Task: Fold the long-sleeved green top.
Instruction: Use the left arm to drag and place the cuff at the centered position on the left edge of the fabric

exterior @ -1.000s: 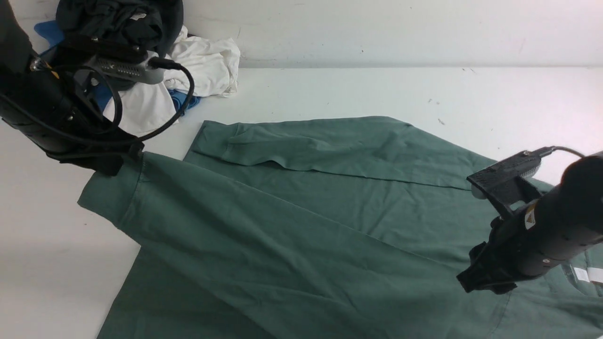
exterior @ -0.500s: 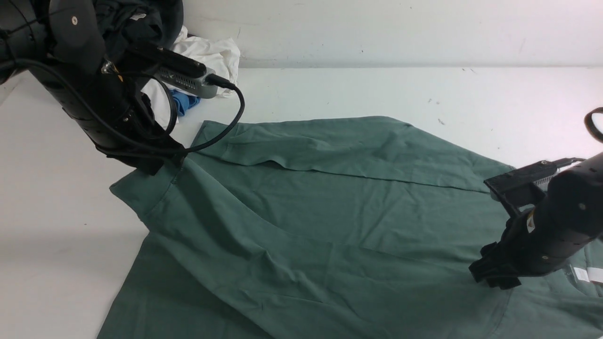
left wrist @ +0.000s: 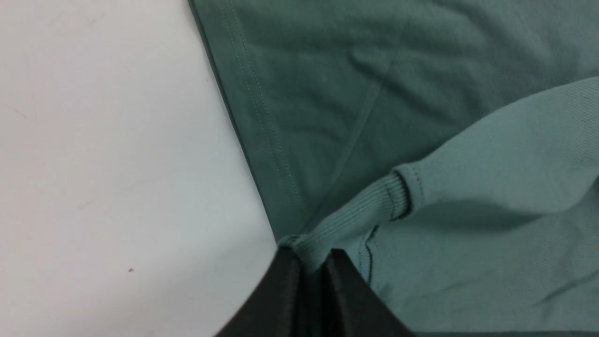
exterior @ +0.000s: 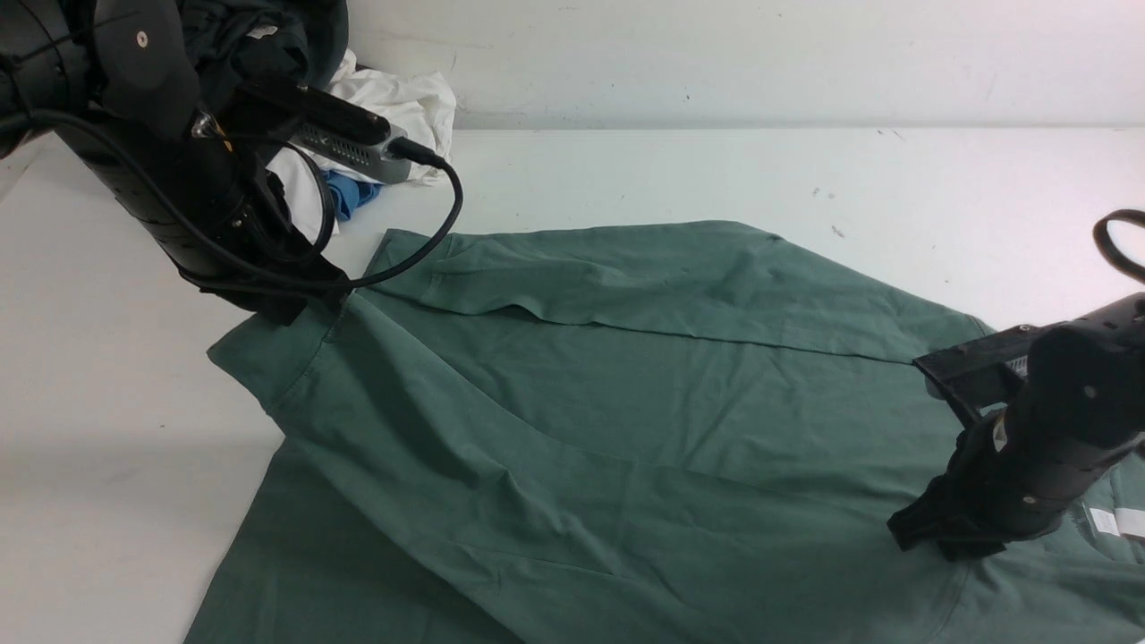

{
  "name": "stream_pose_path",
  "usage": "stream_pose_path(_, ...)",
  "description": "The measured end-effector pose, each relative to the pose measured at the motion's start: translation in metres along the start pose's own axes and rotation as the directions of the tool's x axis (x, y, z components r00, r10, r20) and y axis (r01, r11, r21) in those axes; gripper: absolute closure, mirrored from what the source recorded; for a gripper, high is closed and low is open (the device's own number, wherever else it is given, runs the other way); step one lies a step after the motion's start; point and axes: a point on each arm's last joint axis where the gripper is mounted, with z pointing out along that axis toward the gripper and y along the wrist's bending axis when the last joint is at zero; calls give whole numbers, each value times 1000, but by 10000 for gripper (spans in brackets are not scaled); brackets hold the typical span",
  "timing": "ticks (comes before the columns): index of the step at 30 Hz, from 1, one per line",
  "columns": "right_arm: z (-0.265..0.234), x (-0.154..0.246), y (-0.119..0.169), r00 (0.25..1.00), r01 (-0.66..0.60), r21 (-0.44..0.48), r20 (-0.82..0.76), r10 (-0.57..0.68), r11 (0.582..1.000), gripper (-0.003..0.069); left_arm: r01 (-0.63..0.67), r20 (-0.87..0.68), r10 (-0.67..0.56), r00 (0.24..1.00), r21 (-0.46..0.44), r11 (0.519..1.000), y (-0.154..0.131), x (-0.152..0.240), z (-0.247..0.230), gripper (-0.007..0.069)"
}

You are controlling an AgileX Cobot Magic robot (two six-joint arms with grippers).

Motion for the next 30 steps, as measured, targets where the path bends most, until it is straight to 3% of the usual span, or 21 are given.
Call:
stream_pose_path(5, -13, 4, -2, 1000, -4, 7, -9, 4, 1000, 656, 0, 4, 0, 1000, -1, 1000, 0, 0, 0, 599)
stream_pose_path(20, -50, 18, -16, 999, -44, 142, -22, 47, 989, 661, 18, 97, -15, 995, -23, 1000, 8, -32, -1, 599)
stream_pose_path(30, -50, 16, -16, 998, -56, 139, 6, 55, 989, 661, 38, -40, -37, 999, 21, 999, 14, -47, 67, 599)
